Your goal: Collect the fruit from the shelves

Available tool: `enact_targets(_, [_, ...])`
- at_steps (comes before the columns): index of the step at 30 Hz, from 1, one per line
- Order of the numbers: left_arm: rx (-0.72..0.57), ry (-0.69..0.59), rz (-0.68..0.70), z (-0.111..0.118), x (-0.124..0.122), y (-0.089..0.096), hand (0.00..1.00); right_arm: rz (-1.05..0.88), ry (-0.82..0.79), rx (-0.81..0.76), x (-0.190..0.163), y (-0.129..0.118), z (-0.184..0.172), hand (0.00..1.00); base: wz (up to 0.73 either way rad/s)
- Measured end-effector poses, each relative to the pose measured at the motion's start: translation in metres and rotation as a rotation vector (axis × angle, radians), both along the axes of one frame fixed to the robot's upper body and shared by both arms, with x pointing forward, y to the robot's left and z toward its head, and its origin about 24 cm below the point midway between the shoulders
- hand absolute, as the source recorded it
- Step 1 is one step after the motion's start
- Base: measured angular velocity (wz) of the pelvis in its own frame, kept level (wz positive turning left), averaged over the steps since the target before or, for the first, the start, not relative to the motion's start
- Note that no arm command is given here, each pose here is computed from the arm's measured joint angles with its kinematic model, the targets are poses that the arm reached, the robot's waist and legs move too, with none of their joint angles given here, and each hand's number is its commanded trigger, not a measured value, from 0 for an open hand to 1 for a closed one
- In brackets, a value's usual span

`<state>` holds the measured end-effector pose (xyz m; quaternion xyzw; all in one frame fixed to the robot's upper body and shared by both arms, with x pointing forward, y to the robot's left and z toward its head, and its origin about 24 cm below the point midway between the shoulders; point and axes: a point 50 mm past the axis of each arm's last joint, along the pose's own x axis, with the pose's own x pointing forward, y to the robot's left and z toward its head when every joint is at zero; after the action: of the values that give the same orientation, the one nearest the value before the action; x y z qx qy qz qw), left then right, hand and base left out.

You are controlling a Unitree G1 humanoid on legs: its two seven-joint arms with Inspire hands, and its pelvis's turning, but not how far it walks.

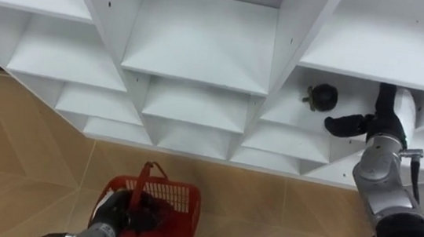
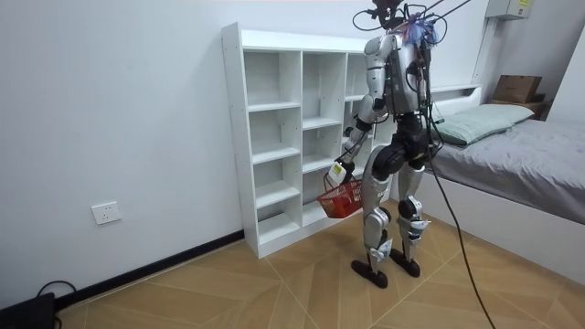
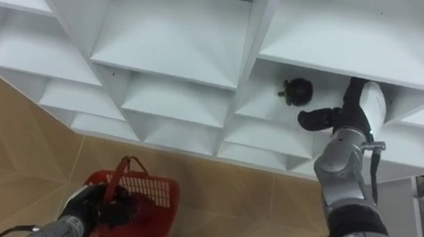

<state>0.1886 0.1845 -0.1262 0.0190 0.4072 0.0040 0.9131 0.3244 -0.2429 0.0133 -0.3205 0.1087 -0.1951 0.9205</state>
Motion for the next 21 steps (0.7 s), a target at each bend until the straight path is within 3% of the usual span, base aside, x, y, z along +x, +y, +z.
enact_targets(21, [-0.001,0.028,-0.052,-0.0024,0.0022,-0.006,1.0,0.112,0.024,-0.073,0.0101,0.0073,0.0094,0.0,0.02])
